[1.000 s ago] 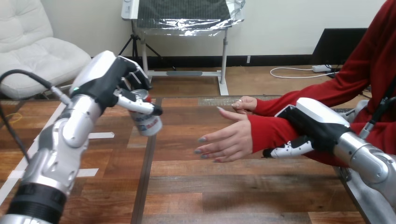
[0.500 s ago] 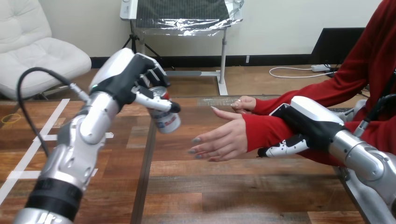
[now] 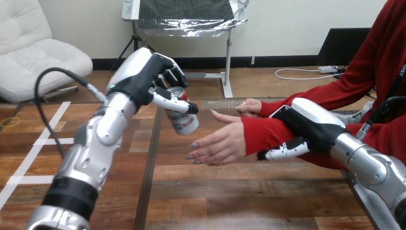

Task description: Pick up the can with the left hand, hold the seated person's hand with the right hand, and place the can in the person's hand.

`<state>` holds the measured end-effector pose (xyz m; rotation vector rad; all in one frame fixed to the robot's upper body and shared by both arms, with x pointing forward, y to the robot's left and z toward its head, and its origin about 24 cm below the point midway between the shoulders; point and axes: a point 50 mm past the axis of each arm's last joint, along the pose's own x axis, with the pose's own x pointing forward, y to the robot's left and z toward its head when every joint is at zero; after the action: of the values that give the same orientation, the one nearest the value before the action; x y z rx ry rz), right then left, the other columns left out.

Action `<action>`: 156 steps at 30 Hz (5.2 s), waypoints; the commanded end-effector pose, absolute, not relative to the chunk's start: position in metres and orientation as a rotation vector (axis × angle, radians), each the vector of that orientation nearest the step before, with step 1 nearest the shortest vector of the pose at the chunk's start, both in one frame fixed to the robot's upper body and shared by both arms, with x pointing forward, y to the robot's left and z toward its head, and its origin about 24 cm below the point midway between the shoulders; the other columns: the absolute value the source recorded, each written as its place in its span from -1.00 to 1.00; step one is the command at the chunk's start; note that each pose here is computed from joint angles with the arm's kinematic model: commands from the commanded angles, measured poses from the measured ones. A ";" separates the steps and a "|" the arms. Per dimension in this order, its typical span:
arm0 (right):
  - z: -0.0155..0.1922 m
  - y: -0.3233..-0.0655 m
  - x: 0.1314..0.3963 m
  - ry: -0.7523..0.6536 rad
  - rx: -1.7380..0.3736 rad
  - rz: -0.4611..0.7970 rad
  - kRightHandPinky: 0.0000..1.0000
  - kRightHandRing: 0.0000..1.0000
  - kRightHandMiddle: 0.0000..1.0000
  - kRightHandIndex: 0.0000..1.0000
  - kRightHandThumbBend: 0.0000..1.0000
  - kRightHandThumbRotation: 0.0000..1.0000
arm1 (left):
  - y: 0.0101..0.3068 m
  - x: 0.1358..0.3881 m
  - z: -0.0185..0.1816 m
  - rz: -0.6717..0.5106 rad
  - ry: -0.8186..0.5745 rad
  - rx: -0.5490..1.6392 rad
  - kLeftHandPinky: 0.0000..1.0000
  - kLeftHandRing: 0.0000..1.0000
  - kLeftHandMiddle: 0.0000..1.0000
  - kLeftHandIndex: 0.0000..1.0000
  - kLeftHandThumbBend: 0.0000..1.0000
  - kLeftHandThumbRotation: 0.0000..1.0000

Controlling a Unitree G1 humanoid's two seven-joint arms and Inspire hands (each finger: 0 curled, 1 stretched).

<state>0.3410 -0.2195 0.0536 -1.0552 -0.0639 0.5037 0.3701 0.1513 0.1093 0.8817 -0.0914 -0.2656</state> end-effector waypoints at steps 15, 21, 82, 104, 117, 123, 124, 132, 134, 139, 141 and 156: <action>0.102 -0.181 0.366 -0.287 -0.998 0.477 -0.50 -0.45 -0.37 -0.30 0.36 -0.29 | 0.116 0.385 0.135 -0.295 -0.218 0.860 -0.33 -0.24 -0.13 -0.12 0.55 -1.00; 0.103 -0.178 0.366 -0.291 -1.006 0.475 -0.51 -0.46 -0.37 -0.32 0.37 -0.26 | 0.107 0.386 0.131 -0.311 -0.205 0.852 -0.33 -0.24 -0.13 -0.12 0.56 -1.00; 0.101 -0.176 0.366 -0.298 -0.987 0.462 -0.57 -0.52 -0.43 -0.41 0.40 -0.22 | 0.069 0.377 0.114 -0.413 -0.171 0.687 -0.33 -0.20 -0.09 -0.06 0.39 -1.00; 0.099 -0.182 0.363 -0.234 -0.971 0.580 -0.40 -0.34 -0.24 -0.20 0.55 0.15 | 0.096 0.365 0.112 -0.336 -0.225 0.542 0.25 0.50 0.62 0.51 0.42 0.12; 0.097 -0.188 0.363 -0.128 -0.990 0.670 -0.02 0.12 0.22 0.28 0.85 0.67 | 0.116 0.352 0.112 -0.262 -0.290 0.452 0.67 0.75 0.72 0.60 0.41 0.55; 0.096 -0.190 0.361 -0.119 -1.001 0.687 0.21 0.35 0.39 0.45 0.92 0.87 | 0.125 0.344 0.113 -0.238 -0.304 0.450 0.73 0.79 0.74 0.62 0.40 0.69; 0.096 -0.190 0.361 -0.120 -1.003 0.691 0.24 0.38 0.41 0.47 0.93 0.89 | 0.127 0.342 0.113 -0.229 -0.309 0.450 0.73 0.79 0.74 0.62 0.40 0.71; 0.095 -0.192 0.358 -0.119 -1.025 0.709 0.44 0.58 0.61 0.64 0.99 0.99 | 0.137 0.332 0.115 -0.180 -0.346 0.442 0.72 0.75 0.68 0.59 0.38 0.96; 0.095 -0.192 0.357 -0.121 -1.022 0.718 0.45 0.62 0.66 0.70 1.00 0.99 | 0.140 0.328 0.115 -0.161 -0.356 0.439 0.71 0.73 0.65 0.57 0.36 0.98; 0.094 -0.193 0.356 -0.110 -1.002 0.730 0.45 0.66 0.72 0.78 1.00 1.00 | 0.146 0.322 0.116 -0.135 -0.370 0.425 0.70 0.71 0.63 0.55 0.33 0.99; 0.094 -0.193 0.356 -0.106 -0.995 0.734 0.45 0.67 0.74 0.81 1.00 1.00 | 0.147 0.320 0.117 -0.129 -0.377 0.425 0.71 0.70 0.62 0.55 0.31 1.00; 0.092 -0.195 0.350 -0.106 -1.012 0.740 0.46 0.72 0.79 0.87 1.00 1.00 | 0.162 0.305 0.113 -0.093 -0.379 0.400 0.68 0.66 0.61 0.49 0.40 1.00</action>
<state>0.3472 -0.1998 0.0779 -1.0106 -0.0304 0.7660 0.3076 0.1593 0.0923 0.3958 -0.2773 -0.1063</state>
